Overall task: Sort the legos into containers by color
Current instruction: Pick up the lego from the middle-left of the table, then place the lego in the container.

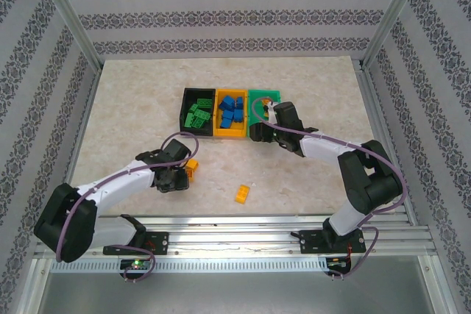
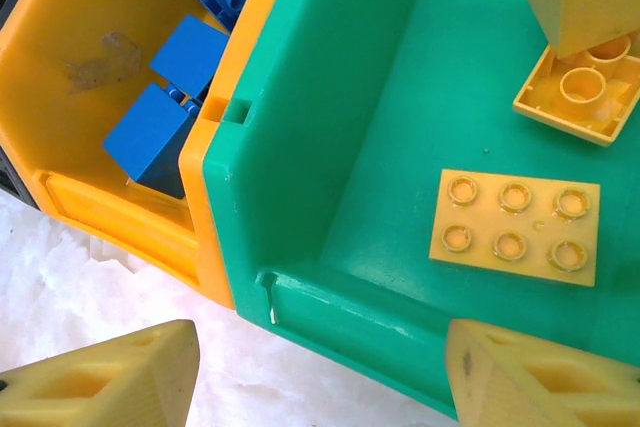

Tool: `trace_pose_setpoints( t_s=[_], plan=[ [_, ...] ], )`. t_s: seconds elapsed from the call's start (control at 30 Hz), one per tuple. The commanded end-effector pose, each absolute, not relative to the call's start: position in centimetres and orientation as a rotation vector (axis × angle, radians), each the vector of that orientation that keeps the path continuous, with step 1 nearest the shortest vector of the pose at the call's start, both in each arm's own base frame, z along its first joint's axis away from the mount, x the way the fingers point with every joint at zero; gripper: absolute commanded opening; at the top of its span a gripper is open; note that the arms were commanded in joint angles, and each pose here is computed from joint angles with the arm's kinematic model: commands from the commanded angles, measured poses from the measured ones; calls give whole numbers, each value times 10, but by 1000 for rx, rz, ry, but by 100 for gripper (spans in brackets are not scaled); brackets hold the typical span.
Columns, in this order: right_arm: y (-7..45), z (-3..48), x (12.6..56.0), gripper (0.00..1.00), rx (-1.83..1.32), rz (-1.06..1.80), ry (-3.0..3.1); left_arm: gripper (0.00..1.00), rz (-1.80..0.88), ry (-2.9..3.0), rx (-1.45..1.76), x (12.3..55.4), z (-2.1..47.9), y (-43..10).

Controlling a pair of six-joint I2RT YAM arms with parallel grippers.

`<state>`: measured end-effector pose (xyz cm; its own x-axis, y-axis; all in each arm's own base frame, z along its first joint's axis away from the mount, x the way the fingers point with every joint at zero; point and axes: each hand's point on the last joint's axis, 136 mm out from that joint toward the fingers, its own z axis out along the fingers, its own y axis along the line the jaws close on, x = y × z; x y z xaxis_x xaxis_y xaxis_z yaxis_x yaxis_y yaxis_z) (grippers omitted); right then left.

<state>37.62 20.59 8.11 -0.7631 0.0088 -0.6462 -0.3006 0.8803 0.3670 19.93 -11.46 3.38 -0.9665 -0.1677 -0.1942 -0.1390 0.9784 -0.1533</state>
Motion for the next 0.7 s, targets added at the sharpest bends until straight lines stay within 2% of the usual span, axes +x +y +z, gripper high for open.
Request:
trace_pose_setpoints(
  t_s=[0.0,0.17,0.37,0.67],
  plan=[
    [206,83,377,66,-230,609,2360,28,-245,2816,-139,214,60,-122],
    [208,83,377,66,-229,622,2359,28,-194,2692,-90,231,94,-114],
    [208,83,377,66,-228,624,2356,28,-102,2568,10,273,129,-117],
    [205,86,375,66,-224,614,2342,28,-168,2457,120,359,172,-166]
  ],
)
